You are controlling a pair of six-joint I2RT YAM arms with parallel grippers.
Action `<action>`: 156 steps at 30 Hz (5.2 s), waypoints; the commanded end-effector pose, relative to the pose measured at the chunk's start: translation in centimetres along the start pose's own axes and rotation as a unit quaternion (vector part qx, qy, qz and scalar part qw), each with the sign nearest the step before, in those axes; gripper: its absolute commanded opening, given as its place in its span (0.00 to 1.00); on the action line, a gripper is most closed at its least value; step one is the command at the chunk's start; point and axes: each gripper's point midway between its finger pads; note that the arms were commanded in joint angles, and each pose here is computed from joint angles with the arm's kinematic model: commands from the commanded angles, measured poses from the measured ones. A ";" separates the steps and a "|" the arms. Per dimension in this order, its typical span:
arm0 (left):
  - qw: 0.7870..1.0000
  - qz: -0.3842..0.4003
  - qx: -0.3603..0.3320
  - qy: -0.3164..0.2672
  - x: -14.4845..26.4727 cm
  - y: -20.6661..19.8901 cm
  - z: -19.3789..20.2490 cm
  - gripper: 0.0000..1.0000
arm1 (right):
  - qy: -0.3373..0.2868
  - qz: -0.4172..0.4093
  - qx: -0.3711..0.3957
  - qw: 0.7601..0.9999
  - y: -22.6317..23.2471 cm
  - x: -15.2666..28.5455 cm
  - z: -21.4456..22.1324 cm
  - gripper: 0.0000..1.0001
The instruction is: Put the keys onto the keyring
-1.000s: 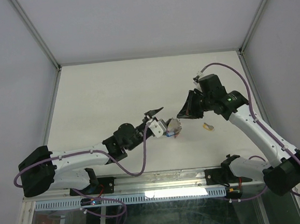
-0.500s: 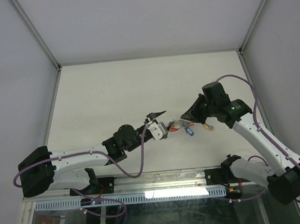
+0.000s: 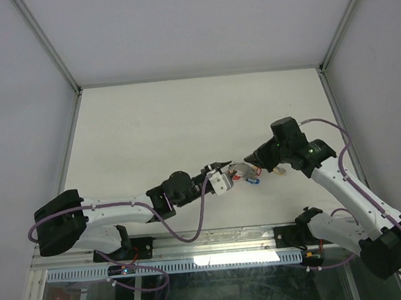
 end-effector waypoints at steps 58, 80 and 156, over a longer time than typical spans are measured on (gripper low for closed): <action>0.995 -0.098 0.032 0.013 -3.7 -1.2 4.1 0.28 | 0.012 -0.052 -0.117 0.992 0.3 0.6 0.3 0.00; 0.994 -0.005 0.094 -0.047 -1.1 -4.7 -1.0 0.27 | -0.008 -0.095 -0.165 0.982 2.3 0.9 -0.8 0.00; 0.993 -0.108 0.051 -0.012 -4.1 -3.7 3.4 0.29 | 0.037 -0.050 -0.167 0.984 -2.1 -0.8 0.8 0.00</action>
Point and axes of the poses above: each gripper's point midway between its finger pads, its own x axis back along the fingers, its own y axis along the line the jaws close on, z = x × y, and after that the axes turned 8 degrees about -x, right-handed
